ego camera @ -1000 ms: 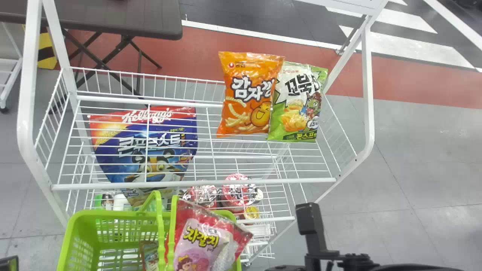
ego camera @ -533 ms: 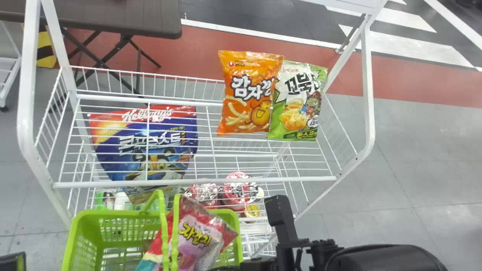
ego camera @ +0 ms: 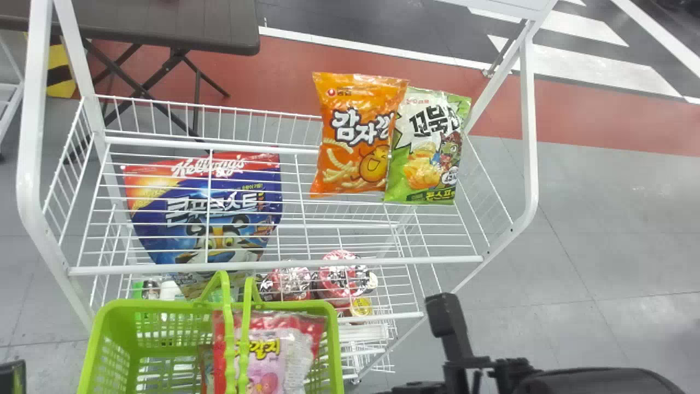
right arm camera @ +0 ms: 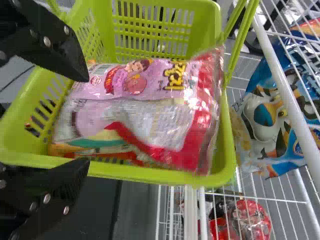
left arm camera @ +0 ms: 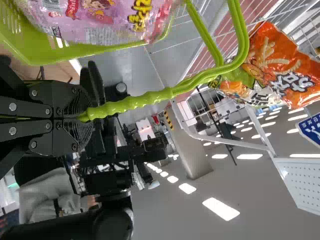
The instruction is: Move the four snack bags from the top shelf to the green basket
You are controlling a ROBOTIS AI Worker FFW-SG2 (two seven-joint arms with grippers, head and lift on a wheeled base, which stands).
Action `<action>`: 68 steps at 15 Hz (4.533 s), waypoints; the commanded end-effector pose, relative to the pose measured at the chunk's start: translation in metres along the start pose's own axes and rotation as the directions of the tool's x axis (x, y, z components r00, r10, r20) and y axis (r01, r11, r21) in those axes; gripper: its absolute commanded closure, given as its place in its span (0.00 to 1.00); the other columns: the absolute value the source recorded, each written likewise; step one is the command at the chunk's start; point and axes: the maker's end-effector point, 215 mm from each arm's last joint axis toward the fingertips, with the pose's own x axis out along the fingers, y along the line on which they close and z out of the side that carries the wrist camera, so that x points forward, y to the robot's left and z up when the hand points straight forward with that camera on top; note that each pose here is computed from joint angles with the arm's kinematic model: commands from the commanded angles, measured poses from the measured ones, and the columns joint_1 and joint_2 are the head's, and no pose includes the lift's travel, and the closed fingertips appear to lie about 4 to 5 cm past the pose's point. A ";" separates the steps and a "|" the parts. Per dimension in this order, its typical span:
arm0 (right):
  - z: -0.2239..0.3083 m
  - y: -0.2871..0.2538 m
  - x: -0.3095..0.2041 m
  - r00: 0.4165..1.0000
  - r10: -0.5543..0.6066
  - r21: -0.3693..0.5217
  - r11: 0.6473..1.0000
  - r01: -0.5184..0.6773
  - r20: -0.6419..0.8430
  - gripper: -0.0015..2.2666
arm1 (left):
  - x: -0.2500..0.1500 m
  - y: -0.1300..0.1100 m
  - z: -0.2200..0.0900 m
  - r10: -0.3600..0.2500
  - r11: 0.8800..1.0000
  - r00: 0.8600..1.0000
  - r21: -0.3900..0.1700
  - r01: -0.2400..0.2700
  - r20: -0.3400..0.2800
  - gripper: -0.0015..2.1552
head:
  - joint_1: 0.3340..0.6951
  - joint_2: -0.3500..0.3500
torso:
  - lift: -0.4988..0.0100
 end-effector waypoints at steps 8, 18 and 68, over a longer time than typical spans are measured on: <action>0.182 -0.038 -0.049 0.806 -0.010 -0.226 0.958 0.178 0.592 0.04 | 0.016 -0.005 -0.011 -0.006 1.000 0.999 0.000 0.006 -0.034 0.54 | 1.00 0.00 | 0.98; 0.363 -0.053 -0.050 0.462 -0.217 -0.086 0.831 0.550 0.860 0.08 | 0.008 -0.002 -0.020 -0.004 0.999 0.998 -0.032 0.003 -0.060 0.54 | 1.00 0.00 | 0.98; -0.025 0.056 -0.020 0.962 0.244 0.208 0.941 -0.265 0.124 0.97 | 0.013 -0.018 -0.012 -0.039 0.999 0.999 -0.004 0.038 -0.035 0.54 | 1.00 0.00 | 0.98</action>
